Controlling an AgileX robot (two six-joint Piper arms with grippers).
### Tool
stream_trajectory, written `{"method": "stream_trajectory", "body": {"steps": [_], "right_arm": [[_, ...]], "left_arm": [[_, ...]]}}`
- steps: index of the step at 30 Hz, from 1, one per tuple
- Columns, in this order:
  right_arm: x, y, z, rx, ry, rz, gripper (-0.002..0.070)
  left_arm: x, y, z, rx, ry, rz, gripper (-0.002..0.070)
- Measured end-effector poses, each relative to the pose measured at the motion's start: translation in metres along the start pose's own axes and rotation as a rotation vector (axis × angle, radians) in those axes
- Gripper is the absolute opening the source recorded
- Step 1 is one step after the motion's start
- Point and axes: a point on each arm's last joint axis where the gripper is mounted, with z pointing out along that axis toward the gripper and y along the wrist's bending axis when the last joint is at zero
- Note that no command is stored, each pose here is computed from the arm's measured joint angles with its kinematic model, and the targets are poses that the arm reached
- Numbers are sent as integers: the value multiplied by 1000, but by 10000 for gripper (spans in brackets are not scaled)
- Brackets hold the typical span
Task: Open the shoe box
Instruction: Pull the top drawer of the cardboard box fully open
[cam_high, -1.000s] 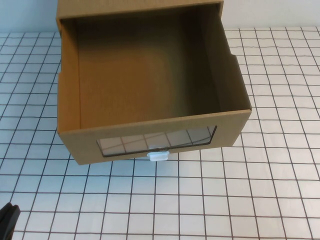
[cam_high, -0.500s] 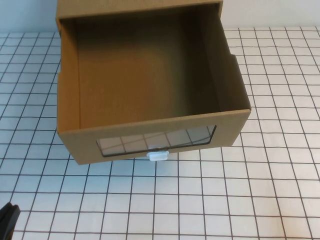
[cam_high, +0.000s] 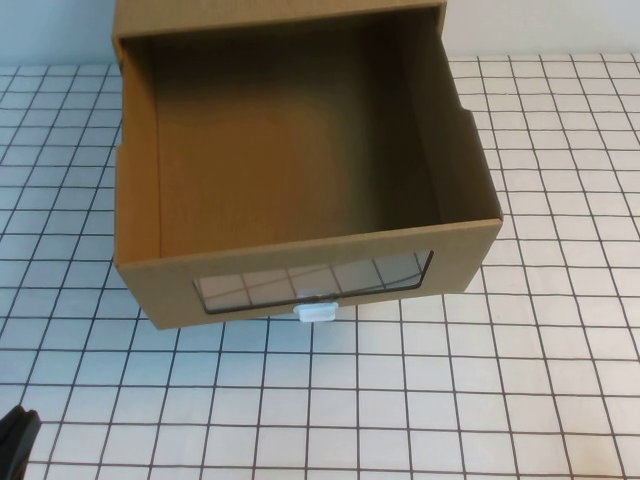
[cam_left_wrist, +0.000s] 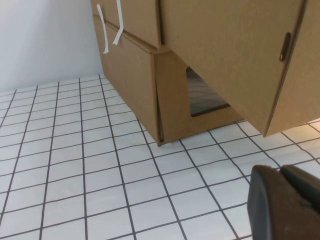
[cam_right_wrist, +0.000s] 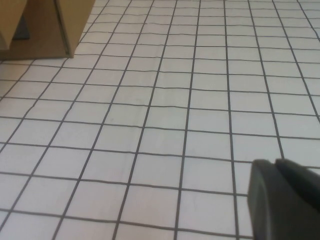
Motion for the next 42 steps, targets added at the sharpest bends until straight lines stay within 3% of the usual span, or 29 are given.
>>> {"method": "stream_trajectory", "body": {"steps": [30,33,37,42], "right_arm": [[0,0,0,-1,4,2,-13],[0,0,0,-1,4,2,-13],[0,0,0,-1,4,2,-13],[0,0,0,-1,4,2,-13]], "left_arm": [[0,0,0,-5,4,27,-2],[2,3,0,-38,20,63,-2],[5,9,-1,-125,62,9,-2],[17,10,-2,-147,196,-15,-2]]}}
